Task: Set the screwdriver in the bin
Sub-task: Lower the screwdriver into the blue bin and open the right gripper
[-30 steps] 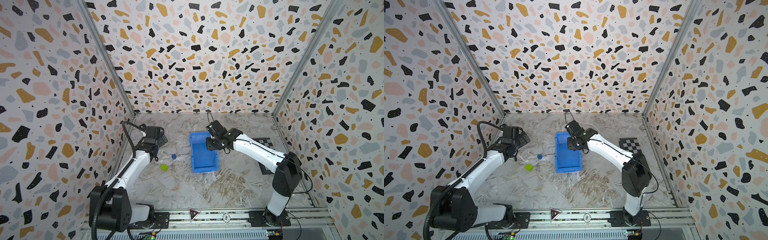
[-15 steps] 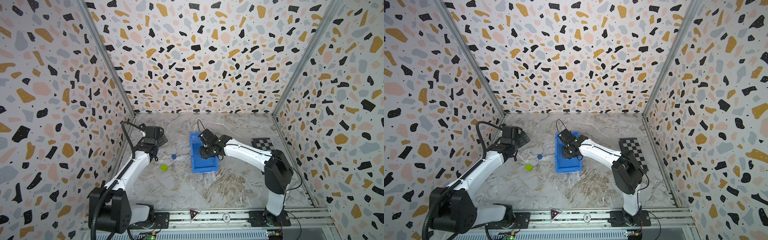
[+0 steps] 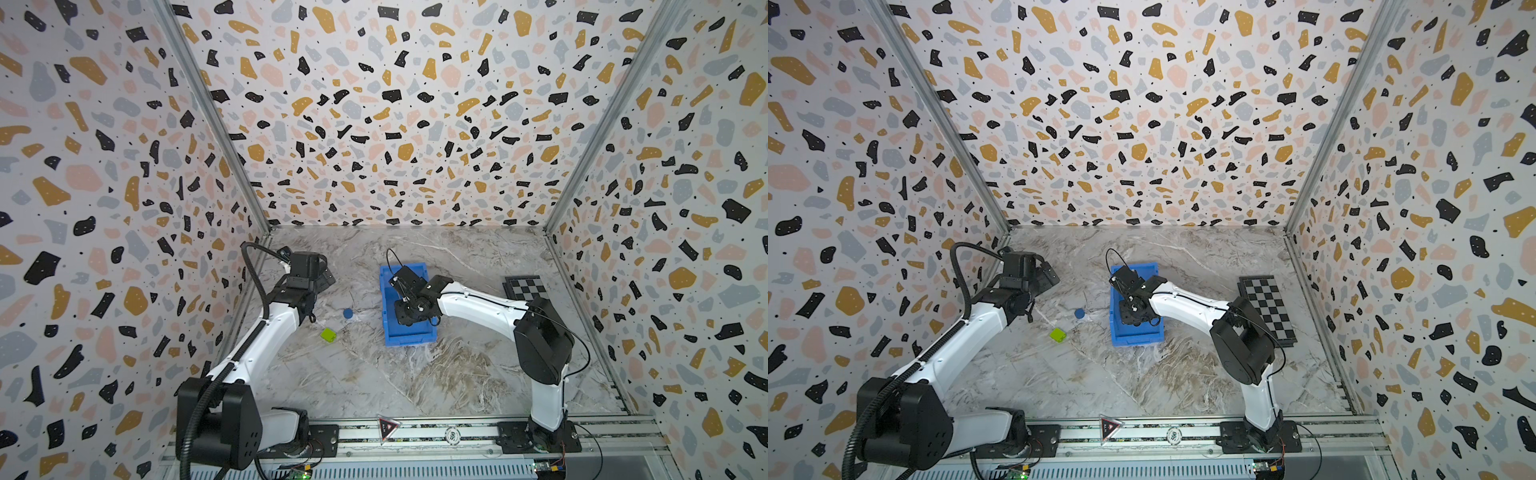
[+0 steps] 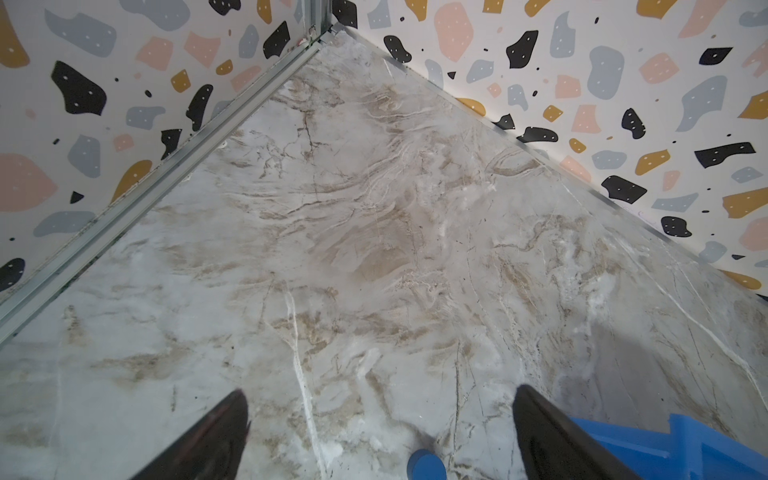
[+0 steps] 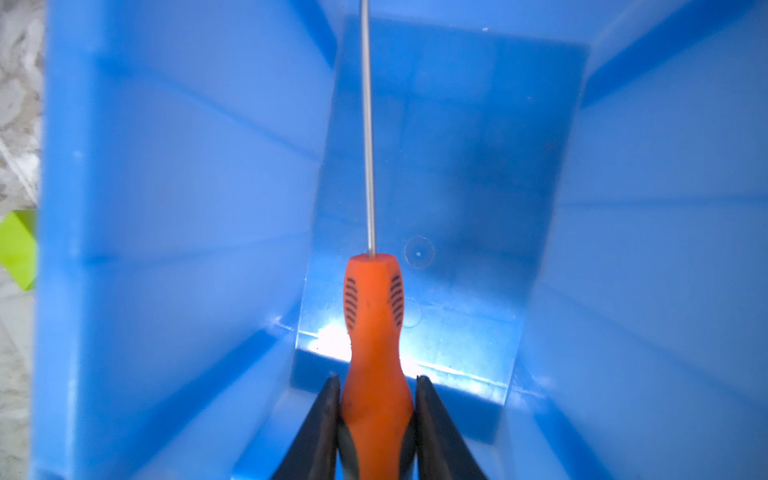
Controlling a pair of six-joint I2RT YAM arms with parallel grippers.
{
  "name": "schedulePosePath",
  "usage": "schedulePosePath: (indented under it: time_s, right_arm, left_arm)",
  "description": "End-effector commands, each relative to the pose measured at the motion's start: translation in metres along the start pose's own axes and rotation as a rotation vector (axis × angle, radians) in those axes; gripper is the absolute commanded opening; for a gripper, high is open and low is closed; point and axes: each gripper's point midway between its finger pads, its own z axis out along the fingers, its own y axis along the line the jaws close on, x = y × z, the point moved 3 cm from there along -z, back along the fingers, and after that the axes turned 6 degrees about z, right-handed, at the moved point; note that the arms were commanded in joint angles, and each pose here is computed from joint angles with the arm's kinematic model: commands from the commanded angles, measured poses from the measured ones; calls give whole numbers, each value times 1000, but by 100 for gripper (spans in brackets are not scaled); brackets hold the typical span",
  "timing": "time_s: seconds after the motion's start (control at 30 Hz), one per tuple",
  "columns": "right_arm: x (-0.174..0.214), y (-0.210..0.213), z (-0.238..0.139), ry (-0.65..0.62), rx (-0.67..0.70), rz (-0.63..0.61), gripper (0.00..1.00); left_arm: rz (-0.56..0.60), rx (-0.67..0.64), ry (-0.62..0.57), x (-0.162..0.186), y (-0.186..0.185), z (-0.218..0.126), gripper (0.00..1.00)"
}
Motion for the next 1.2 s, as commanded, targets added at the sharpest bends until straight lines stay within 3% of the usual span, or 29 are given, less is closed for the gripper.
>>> schedulePosePath:
  time_s: [0.0, 0.63, 1.17]
  right_arm:
    - [-2, 2, -3, 3, 4, 9, 31]
    - [3, -4, 5, 32, 52, 28, 35]
    - [-10, 6, -13, -22, 8, 54, 35]
  left_arm:
    - [11, -3, -42, -6, 1, -5, 100]
    - [30, -34, -68, -3, 10, -7, 100]
    - [28, -34, -77, -8, 8, -8, 100]
